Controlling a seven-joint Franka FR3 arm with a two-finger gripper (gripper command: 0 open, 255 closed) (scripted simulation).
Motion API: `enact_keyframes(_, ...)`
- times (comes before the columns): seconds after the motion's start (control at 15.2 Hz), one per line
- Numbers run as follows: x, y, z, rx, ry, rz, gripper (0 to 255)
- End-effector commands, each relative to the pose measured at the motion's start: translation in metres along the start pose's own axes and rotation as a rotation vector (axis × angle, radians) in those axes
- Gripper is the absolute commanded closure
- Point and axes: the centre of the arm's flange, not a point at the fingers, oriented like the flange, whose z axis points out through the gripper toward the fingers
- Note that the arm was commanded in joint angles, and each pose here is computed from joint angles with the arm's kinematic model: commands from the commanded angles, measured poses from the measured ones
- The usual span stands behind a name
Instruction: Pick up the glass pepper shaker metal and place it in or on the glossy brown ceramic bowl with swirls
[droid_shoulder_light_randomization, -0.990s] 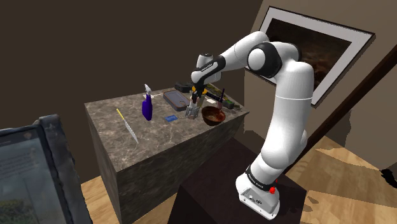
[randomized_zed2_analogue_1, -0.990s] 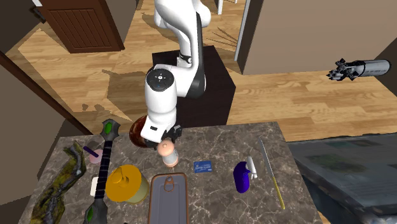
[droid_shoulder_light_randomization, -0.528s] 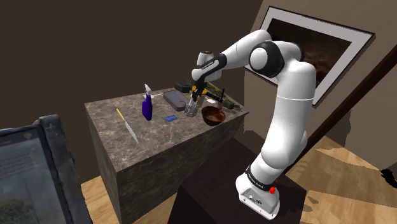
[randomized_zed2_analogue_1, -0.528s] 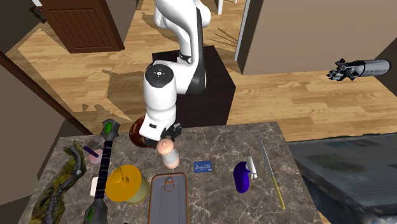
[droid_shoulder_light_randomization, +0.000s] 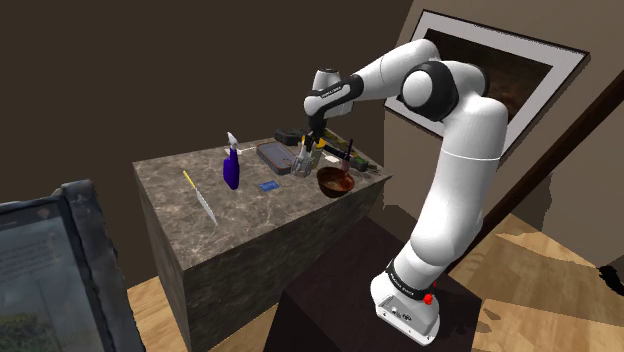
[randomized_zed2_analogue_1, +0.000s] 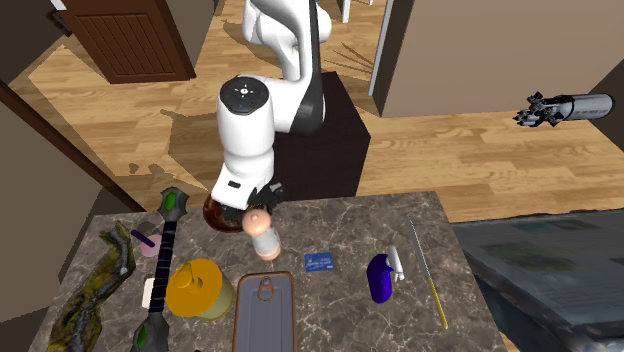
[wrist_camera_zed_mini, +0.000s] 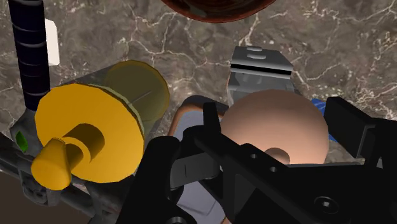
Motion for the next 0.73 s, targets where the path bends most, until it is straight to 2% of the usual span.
enact_keyframes(0.0,0.000,0.002,-0.010,0.000,0.000,0.000,255)
enact_keyframes(0.66,0.000,0.009,-0.062,0.000,0.000,0.000,255)
